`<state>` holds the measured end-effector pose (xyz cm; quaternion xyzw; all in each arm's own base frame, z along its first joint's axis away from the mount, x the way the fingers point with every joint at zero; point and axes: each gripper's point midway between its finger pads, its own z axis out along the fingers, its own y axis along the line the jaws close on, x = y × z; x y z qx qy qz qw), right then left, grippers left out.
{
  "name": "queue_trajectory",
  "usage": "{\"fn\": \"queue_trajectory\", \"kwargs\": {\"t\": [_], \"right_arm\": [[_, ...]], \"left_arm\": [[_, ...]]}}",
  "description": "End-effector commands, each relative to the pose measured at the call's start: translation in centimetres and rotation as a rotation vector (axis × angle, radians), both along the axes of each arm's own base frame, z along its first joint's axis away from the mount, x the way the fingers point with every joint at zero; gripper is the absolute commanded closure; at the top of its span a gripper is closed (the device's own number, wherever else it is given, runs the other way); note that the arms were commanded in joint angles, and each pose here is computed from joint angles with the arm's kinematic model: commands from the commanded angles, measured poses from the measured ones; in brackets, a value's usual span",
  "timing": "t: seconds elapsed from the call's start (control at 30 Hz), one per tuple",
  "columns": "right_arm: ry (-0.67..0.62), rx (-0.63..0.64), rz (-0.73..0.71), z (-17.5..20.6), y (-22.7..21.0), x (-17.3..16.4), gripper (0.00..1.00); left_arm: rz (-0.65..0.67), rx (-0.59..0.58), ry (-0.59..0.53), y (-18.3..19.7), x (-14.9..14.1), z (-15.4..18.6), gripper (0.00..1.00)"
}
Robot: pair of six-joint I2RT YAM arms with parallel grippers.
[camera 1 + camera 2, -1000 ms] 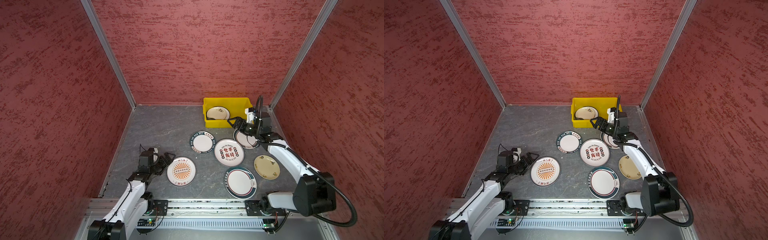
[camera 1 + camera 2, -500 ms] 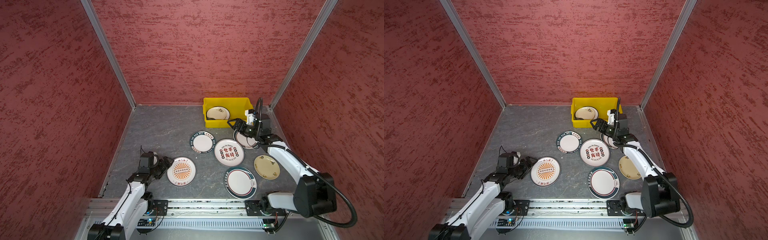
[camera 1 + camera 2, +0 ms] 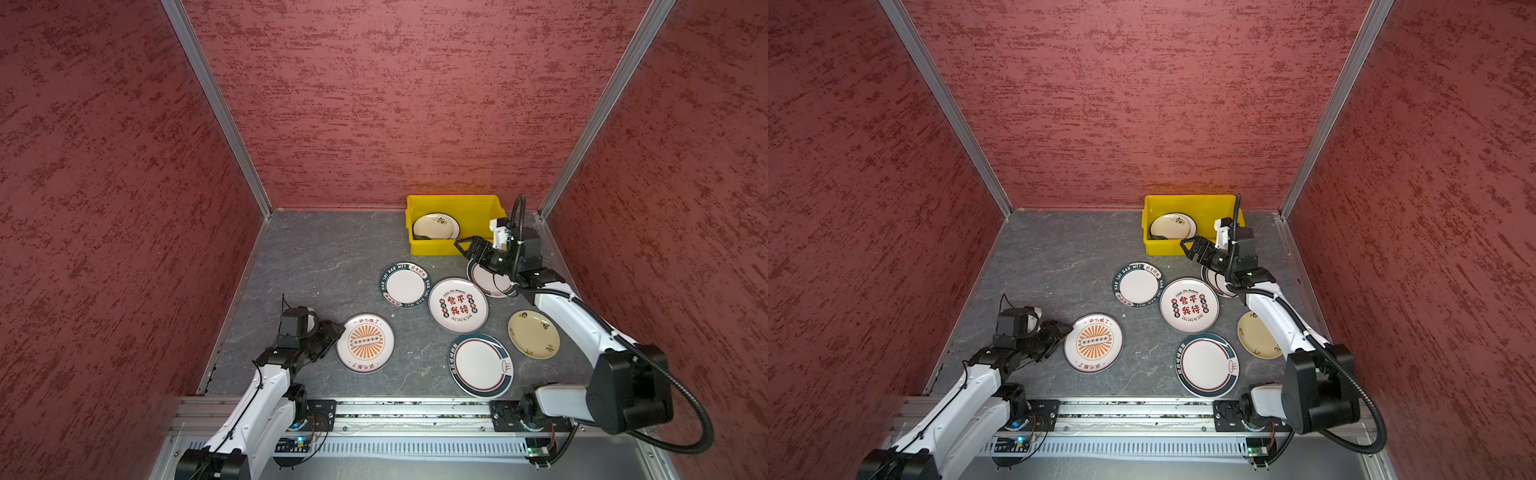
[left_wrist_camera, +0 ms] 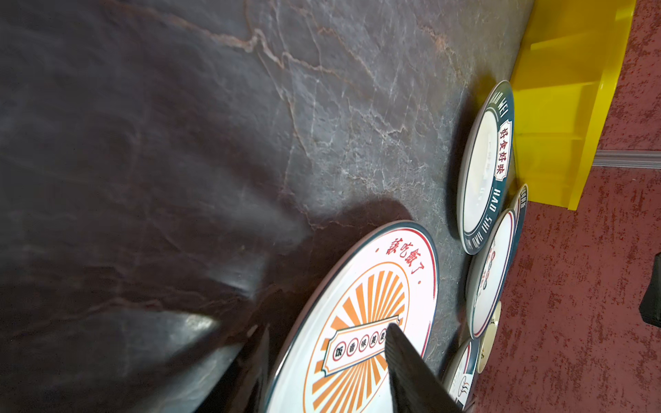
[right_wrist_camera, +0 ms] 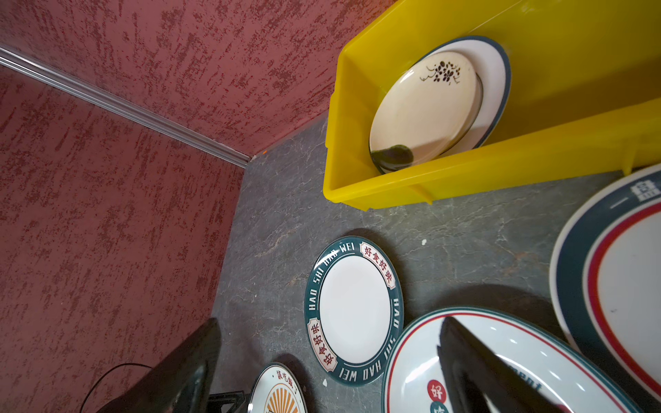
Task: Place the plates into the plastic bin on the countertop
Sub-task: Pick up the plate from the bottom-center of the table.
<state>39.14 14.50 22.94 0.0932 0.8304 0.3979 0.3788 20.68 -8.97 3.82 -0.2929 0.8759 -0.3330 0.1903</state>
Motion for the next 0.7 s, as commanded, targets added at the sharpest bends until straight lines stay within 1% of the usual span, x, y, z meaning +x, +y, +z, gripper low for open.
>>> {"fn": "queue_trajectory", "kwargs": {"t": [0.0, 0.1, 0.23, 0.33, 0.57, 0.67], "right_arm": [[-0.058, 0.014, -0.003, 1.7, 0.0, 0.8, 0.04], [-0.051, 0.016, -0.003, 1.5, 0.0, 0.8, 0.04], [-0.043, 0.011, -0.005, 1.2, 0.0, 0.9, 0.04], [-0.041, 0.011, -0.004, 1.1, 0.0, 0.9, 0.04], [-0.034, 0.008, -0.008, 0.7, 0.0, 1.1, 0.04], [-0.033, 0.008, -0.007, 0.6, 0.0, 1.1, 0.04]], "left_arm": [[-0.053, -0.020, -0.017, -0.8, -0.1, -0.1, 0.48], [-0.076, -0.044, -0.027, -1.4, -0.2, -0.1, 0.50], [-0.135, -0.055, -0.083, -2.5, 0.0, 0.7, 0.55], [-0.154, -0.061, -0.099, -3.0, 0.0, 0.8, 0.58], [-0.170, -0.054, -0.084, -3.1, -0.2, 0.3, 0.63], [-0.179, -0.055, -0.067, -3.2, -0.3, 0.0, 0.63]]}}
